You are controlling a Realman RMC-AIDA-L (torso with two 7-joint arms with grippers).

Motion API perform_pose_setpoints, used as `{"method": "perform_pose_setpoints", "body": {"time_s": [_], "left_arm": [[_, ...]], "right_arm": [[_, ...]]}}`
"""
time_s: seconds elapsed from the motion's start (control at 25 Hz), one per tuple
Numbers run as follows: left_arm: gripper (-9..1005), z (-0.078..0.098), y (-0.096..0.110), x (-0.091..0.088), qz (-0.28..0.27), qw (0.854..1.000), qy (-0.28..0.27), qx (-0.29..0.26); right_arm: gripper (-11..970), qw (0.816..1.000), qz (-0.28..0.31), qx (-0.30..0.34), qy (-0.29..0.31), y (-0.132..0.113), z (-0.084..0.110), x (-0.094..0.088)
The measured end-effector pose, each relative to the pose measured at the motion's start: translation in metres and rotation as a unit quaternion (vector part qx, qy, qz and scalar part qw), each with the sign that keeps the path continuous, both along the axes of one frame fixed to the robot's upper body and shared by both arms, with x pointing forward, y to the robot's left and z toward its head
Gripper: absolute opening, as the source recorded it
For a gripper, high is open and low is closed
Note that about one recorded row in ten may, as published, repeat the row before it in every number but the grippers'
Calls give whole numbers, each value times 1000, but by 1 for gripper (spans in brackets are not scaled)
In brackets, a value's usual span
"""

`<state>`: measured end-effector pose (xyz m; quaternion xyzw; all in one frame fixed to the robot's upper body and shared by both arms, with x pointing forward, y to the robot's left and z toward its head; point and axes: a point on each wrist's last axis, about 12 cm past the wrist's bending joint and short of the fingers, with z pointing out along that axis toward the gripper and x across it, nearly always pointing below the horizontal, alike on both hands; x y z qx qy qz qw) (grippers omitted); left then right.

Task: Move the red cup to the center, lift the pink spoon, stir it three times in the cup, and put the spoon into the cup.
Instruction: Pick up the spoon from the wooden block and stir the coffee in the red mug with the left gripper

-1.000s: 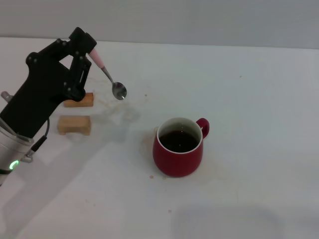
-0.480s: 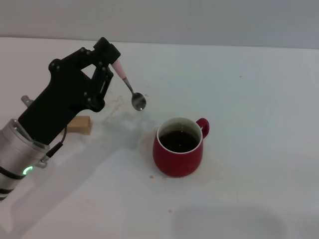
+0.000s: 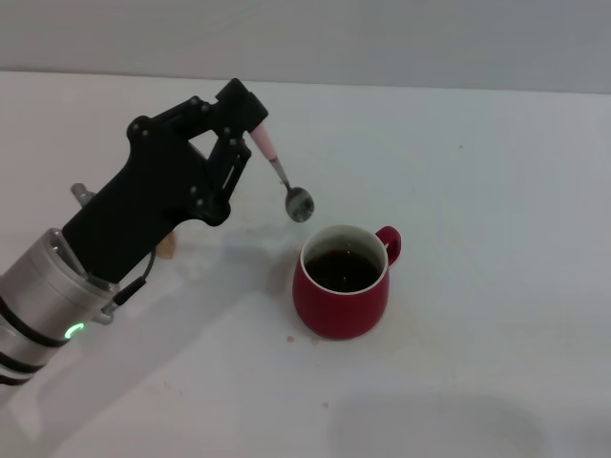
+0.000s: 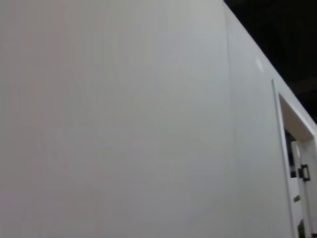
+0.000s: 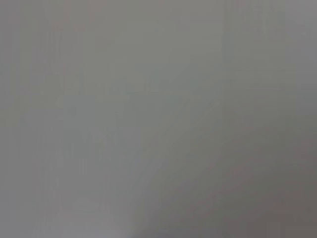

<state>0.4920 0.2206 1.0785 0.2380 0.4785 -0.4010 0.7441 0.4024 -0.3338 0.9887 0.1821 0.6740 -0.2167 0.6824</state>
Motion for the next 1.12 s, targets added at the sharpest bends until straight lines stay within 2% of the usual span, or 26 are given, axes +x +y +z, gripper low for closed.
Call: {"method": "perform_pose_setpoints", "body": {"time_s": [0.48, 1.12], "left_arm": [[133, -12, -21, -3, -32, 999, 27, 25], [133, -25, -21, 3, -6, 996, 54, 74]], "right_arm": [[1, 1000, 7, 1, 1, 2, 0, 1], [0, 1000, 11, 4, 5, 2, -1, 2]]}}
